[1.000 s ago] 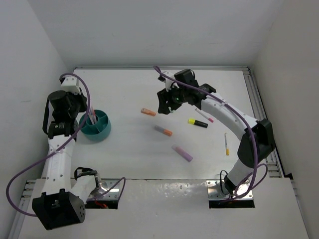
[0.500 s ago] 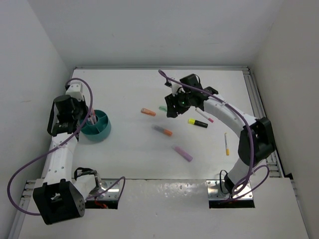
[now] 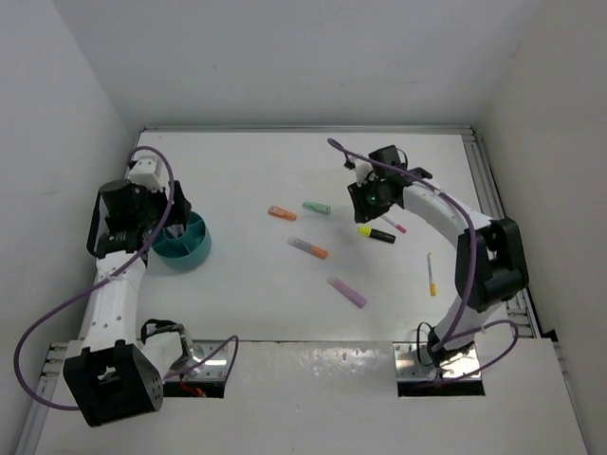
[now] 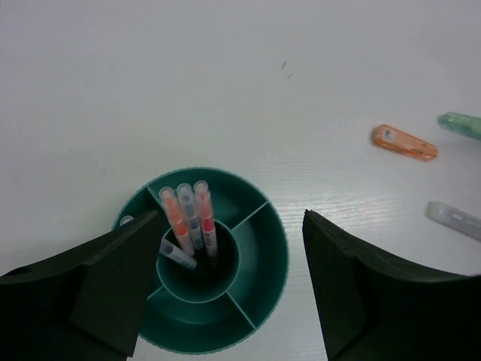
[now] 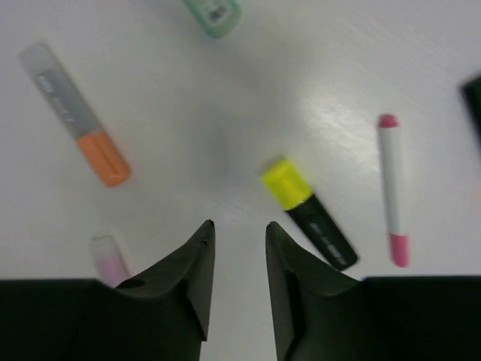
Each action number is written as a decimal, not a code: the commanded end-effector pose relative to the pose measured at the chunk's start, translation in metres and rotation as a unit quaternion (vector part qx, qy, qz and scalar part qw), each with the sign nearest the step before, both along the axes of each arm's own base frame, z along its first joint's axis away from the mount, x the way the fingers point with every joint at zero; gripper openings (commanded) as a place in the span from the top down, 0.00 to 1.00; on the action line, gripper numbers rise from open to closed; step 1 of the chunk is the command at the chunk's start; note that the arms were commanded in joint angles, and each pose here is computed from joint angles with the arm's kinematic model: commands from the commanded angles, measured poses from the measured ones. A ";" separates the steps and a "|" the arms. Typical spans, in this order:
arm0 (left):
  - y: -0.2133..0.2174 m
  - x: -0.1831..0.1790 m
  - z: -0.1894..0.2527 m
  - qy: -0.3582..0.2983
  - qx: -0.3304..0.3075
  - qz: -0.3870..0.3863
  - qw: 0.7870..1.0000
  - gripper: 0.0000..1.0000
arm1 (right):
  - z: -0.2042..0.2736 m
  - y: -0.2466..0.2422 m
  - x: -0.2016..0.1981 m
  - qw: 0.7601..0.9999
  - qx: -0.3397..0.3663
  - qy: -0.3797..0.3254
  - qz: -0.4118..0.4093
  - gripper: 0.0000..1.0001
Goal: Sort the stationery into containers
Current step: Place the stationery into the container, then grab a piece of stationery with the right arm
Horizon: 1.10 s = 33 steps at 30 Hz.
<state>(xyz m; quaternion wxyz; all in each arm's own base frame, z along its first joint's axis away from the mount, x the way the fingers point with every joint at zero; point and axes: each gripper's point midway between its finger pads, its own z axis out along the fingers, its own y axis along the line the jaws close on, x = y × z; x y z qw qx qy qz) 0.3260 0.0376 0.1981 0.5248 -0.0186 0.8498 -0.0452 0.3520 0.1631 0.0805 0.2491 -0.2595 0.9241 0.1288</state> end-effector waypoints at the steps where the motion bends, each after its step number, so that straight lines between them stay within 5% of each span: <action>1: -0.018 0.006 0.061 -0.083 -0.010 -0.051 0.995 0.19 | 0.016 -0.023 0.043 0.998 -0.033 -0.051 0.011 0.69; 7: -0.032 0.010 0.071 -0.087 -0.041 -0.084 0.992 0.19 | -0.011 -0.061 0.071 0.996 -0.087 0.012 0.034 0.78; 30: -0.038 0.022 0.068 -0.082 -0.050 -0.094 0.991 0.18 | -0.093 -0.110 0.073 0.986 -0.133 0.092 0.041 0.76; 33: -0.038 0.022 0.069 -0.084 -0.046 -0.098 0.991 0.19 | -0.100 -0.109 0.064 0.984 -0.140 0.102 0.049 0.85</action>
